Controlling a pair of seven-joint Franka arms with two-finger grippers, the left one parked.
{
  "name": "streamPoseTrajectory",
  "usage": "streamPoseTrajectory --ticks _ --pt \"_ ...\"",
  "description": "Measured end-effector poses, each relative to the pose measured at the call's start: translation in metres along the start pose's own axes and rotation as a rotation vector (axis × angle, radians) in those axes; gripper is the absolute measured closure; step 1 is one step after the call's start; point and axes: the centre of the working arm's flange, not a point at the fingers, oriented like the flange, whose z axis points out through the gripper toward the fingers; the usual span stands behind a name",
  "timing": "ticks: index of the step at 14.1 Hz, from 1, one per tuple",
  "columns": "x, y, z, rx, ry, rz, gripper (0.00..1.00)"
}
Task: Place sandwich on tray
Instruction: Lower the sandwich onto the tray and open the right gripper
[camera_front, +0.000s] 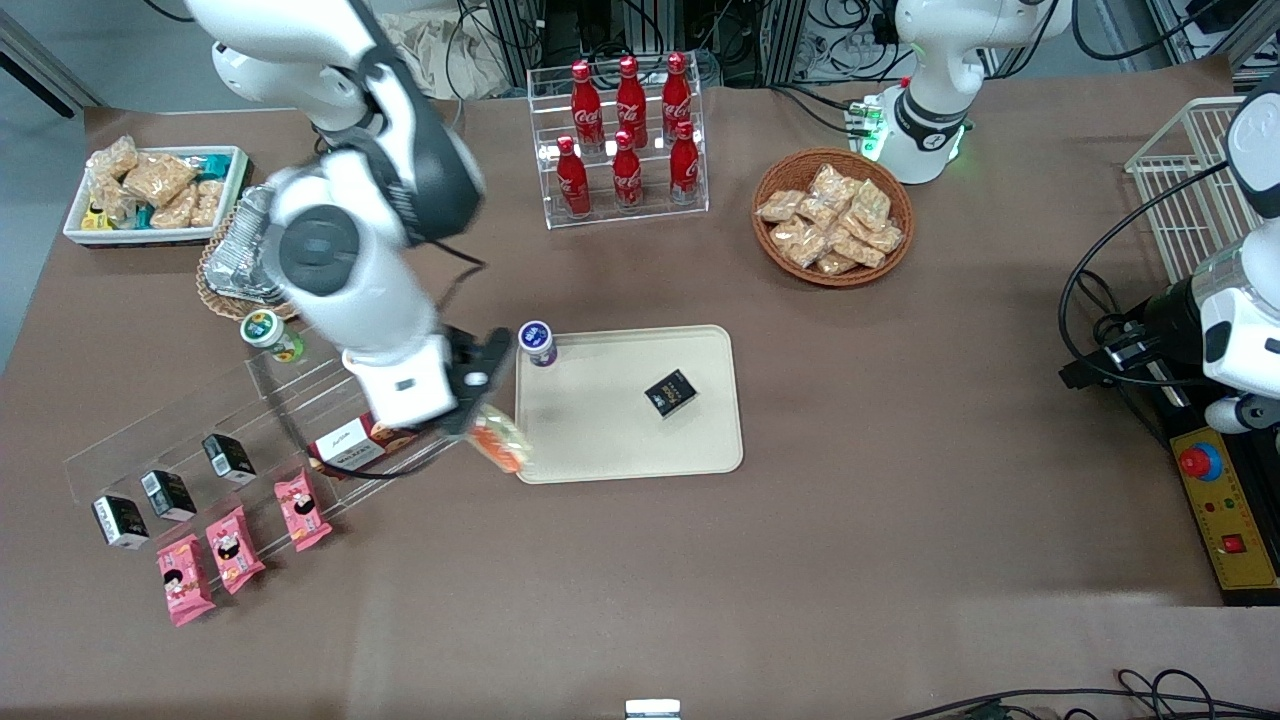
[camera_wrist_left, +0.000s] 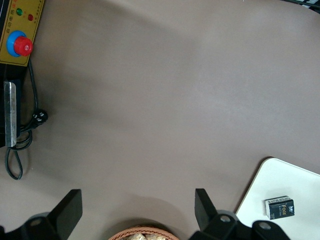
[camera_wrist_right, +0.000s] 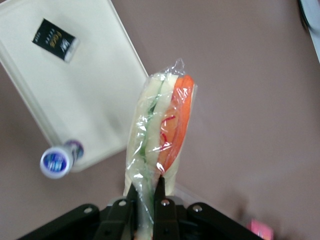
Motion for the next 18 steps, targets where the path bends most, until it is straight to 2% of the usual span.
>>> streamPoseTrajectory --ticks 4,7,10,11,16,18 --pt "0.065 -0.05 0.073 -0.062 0.016 -0.119 0.86" --pt "0.083 -0.073 0.114 -0.07 -0.009 -0.166 0.86" --pt "0.085 -0.085 0.146 -0.075 -0.024 -0.189 0.86" --pt "0.086 -0.09 0.155 -0.082 -0.022 -0.2 0.81" --pt "0.085 -0.086 0.155 -0.102 -0.012 -0.197 0.34" --pt "0.082 -0.075 0.141 -0.116 0.007 -0.184 0.15"
